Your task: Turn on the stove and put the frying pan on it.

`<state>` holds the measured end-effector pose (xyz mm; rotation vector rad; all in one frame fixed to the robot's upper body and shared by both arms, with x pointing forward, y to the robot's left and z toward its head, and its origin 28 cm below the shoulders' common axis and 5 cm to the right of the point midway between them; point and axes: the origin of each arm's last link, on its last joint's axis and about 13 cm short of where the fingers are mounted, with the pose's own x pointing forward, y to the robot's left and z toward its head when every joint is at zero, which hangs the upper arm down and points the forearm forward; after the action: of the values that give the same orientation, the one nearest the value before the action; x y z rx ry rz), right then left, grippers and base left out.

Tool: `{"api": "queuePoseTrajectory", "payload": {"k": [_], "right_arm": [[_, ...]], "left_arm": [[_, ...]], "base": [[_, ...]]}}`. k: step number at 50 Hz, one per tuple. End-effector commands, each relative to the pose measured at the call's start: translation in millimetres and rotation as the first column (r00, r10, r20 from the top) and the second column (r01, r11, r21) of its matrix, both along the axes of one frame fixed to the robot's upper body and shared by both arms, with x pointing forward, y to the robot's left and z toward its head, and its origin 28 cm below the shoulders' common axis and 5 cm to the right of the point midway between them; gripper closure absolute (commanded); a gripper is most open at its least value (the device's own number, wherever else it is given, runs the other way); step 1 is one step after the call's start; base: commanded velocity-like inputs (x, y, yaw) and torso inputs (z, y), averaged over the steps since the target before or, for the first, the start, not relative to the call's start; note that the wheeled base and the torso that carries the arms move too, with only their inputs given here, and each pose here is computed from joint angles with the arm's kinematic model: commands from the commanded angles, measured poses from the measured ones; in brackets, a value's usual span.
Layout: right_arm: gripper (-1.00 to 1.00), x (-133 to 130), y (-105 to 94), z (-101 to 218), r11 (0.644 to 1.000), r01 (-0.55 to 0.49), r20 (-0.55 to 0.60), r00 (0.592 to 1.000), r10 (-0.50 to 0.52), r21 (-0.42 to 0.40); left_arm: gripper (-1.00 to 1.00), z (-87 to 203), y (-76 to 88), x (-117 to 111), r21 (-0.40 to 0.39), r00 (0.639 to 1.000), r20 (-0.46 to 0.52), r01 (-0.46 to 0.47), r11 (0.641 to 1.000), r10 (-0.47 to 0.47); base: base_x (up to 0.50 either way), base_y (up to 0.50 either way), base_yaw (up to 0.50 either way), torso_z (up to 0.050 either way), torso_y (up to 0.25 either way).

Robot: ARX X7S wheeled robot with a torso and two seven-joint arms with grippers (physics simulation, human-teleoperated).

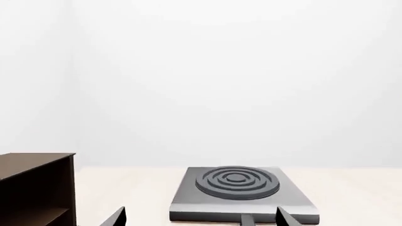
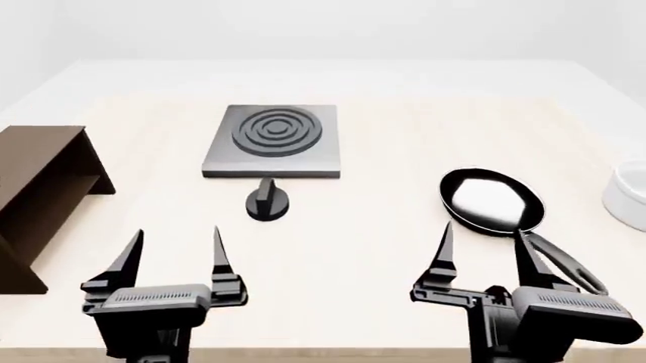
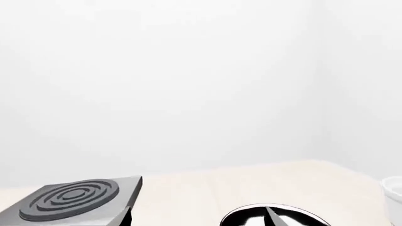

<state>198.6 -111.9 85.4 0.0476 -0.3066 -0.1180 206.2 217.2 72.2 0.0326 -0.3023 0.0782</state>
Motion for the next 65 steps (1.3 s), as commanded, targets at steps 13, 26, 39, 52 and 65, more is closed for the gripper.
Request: {"api": "queuePoseTrajectory", "payload": {"k": [13, 26, 39, 52, 65], "right_arm": [[-1.00, 0.6, -1.5, 3.9, 1.000, 0.007, 0.011, 1.000, -0.007, 0.000], [-1.00, 1.9, -2.2, 4.6, 0.999, 0.037, 0.021, 0.999, -0.037, 0.011], [-1.00, 0.4, -0.3, 0.3, 1.000, 0.009, 0.004, 1.000, -0.009, -0.020], [-1.00, 1.1, 0.4, -2.2, 1.000, 0.005, -0.013, 1.000, -0.005, -0.025], [-1.00, 0.5, 0.6, -2.9, 1.000, -0.006, -0.018, 1.000, 0.005, -0.025]], "left_arm": [[-1.00, 2.0, 0.8, 1.3, 0.008, 1.000, 0.012, -0.012, 1.000, 0.012], [-1.00, 2.0, 1.0, 2.2, 0.004, 1.000, 0.009, -0.010, 1.000, 0.010], [-1.00, 2.3, 6.0, 6.3, 0.000, 0.999, -0.004, -0.036, 0.999, 0.036], [-1.00, -30.4, 19.0, 17.1, 0.022, 0.985, -0.136, -0.107, 0.994, 0.109], [-1.00, -58.3, 21.5, 16.7, 0.032, 0.960, -0.253, -0.119, 0.992, 0.123]], "base": [[0.50, 0.00, 0.00, 0.000, 0.000], [0.50, 0.00, 0.00, 0.000, 0.000], [0.00, 0.00, 0.00, 0.000, 0.001], [0.00, 0.00, 0.00, 0.000, 0.000], [0.00, 0.00, 0.00, 0.000, 0.000]]}}
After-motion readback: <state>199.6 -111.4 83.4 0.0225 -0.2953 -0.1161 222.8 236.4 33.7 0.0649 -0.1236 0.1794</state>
